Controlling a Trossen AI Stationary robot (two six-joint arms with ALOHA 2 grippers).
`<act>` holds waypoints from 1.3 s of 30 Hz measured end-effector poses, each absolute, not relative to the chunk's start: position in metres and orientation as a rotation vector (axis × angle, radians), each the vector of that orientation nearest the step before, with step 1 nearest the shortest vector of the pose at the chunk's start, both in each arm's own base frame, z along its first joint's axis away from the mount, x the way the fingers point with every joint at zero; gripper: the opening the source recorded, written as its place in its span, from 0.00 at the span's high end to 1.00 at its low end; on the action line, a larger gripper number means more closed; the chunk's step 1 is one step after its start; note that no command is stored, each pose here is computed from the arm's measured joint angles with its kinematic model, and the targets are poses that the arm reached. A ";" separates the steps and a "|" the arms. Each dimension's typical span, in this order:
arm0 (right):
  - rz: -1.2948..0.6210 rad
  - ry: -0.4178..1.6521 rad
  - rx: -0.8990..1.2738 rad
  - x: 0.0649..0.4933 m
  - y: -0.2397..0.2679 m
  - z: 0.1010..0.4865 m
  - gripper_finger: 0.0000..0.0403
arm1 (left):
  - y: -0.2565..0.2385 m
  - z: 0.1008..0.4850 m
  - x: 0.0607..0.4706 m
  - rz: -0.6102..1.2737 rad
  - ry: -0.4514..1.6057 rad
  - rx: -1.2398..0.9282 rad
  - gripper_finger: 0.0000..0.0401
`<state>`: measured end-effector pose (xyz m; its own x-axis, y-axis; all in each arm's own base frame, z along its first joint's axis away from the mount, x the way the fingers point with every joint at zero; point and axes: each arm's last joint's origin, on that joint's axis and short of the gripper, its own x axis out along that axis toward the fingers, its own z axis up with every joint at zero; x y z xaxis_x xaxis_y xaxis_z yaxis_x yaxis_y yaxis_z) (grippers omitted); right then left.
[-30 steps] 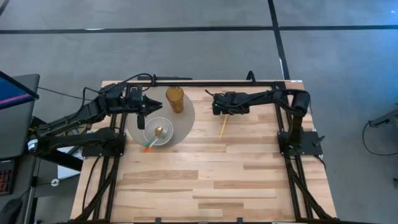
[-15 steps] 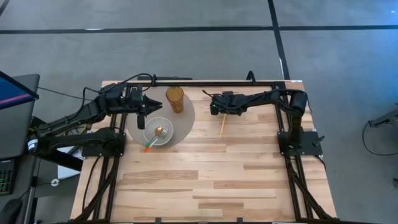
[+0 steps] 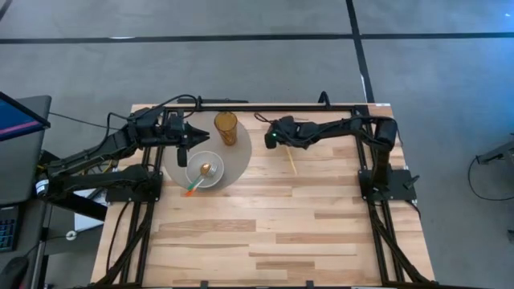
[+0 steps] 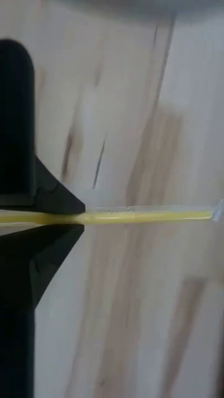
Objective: Pick & Place Utensil
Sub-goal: Put the yellow straw into the brown cup on the gray mat
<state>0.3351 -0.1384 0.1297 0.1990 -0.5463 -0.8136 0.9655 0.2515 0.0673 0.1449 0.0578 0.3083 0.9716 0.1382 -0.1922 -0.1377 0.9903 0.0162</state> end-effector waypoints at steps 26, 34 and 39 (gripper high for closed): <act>-0.737 -0.235 -0.046 0.374 -0.080 0.322 0.98 | 0.058 0.316 0.146 0.141 0.121 0.063 0.85; -0.499 -0.466 -0.029 0.405 -0.124 0.284 0.96 | 0.058 0.316 0.146 0.140 0.122 0.076 0.85; -0.413 -0.527 -0.013 0.430 -0.147 0.271 0.97 | 0.058 0.316 0.146 0.140 0.123 0.076 0.85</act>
<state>0.4301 -0.1467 0.2713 0.7838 -0.3799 0.4913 0.3863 0.9177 0.0933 0.1460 0.0583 0.3158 0.9827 0.1433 -0.1170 -0.1340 0.9874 0.0844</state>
